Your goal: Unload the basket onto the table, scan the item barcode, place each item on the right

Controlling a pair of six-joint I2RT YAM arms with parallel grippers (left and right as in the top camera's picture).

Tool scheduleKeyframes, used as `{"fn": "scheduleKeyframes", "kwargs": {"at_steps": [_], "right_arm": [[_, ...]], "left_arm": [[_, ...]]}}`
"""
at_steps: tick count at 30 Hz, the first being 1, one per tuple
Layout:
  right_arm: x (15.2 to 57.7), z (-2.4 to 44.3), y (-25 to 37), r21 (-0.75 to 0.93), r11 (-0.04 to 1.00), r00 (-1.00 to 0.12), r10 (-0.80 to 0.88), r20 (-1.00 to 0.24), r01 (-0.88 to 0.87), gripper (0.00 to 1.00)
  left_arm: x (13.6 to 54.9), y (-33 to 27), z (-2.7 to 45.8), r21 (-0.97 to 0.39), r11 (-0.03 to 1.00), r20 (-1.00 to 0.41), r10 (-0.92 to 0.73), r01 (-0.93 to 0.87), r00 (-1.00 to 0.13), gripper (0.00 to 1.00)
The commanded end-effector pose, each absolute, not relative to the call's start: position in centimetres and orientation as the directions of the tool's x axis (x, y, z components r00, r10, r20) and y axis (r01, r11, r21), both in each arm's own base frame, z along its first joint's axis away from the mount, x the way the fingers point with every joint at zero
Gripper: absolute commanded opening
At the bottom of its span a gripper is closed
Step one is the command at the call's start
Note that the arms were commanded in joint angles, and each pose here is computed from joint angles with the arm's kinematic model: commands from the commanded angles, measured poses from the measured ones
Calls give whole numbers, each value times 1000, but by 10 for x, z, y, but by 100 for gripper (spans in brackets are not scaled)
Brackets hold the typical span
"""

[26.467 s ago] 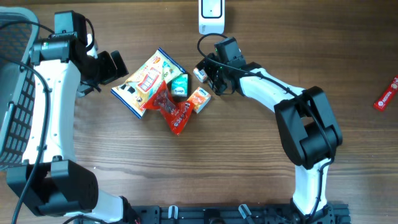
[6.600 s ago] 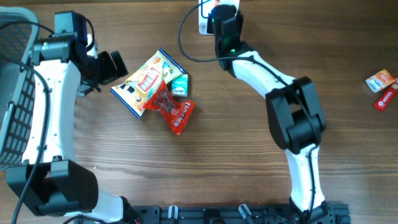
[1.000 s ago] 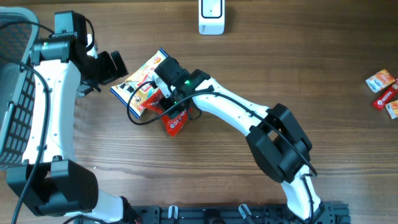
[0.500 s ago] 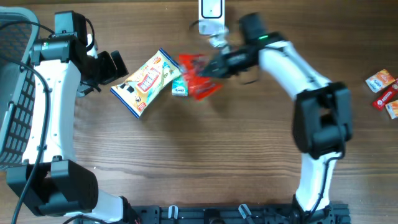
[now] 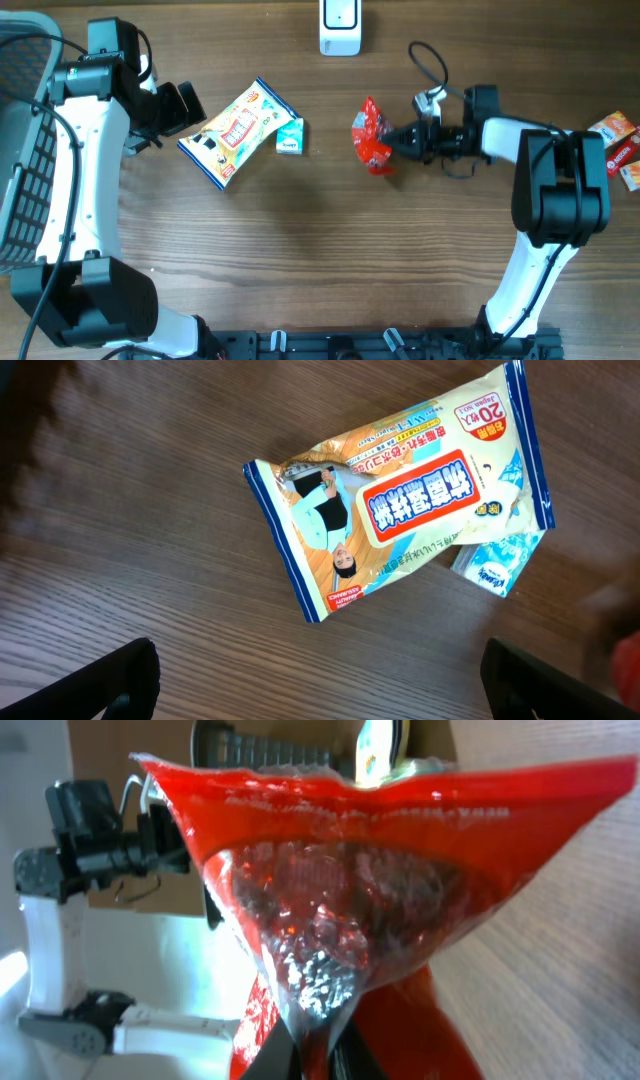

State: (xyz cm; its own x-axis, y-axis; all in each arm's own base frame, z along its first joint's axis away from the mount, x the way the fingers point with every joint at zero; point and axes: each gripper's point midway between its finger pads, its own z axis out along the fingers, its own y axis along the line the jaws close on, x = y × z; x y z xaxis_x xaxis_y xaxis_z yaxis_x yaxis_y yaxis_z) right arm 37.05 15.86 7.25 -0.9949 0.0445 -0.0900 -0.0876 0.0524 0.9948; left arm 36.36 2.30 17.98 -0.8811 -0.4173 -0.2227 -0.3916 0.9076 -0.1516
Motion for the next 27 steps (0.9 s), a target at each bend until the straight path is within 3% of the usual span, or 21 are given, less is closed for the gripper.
{"fn": "scheduleKeyframes", "kwargs": {"at_steps": [1,4,6,8,10,12,20,22,27], "right_arm": [[353,76,161,987,-50,-989,5,150,150,4],[360,74,158,986,-33,-986,18,165,164,5],[371,72,155,991,-1,-990,49,134,134,24],[380,72,153,992,17,-990,73,122,123,33],[394,77,148,993,44,-987,122,106,112,50],[405,85,141,995,58,-984,162,72,82,81],[429,158,106,990,58,-957,257,-137,-126,99],[426,204,110,966,71,-930,261,-258,-248,99],[431,240,116,929,114,-868,330,-370,-353,99]], "left_arm": [[363,25,175,-143,903,-211,-428,-405,-879,100],[363,25,175,-143,903,-211,-428,-405,-879,100],[363,25,175,-143,903,-211,-428,-405,-879,100],[363,25,175,-143,903,-211,-428,-405,-879,100],[363,25,175,-143,903,-211,-428,-405,-879,100],[363,25,175,-143,903,-211,-428,-405,-879,100],[363,25,175,-143,903,-211,-428,-405,-879,100],[363,25,175,-143,903,-211,-428,-405,-879,100],[363,25,175,-143,903,-211,-428,-405,-879,100]]}}
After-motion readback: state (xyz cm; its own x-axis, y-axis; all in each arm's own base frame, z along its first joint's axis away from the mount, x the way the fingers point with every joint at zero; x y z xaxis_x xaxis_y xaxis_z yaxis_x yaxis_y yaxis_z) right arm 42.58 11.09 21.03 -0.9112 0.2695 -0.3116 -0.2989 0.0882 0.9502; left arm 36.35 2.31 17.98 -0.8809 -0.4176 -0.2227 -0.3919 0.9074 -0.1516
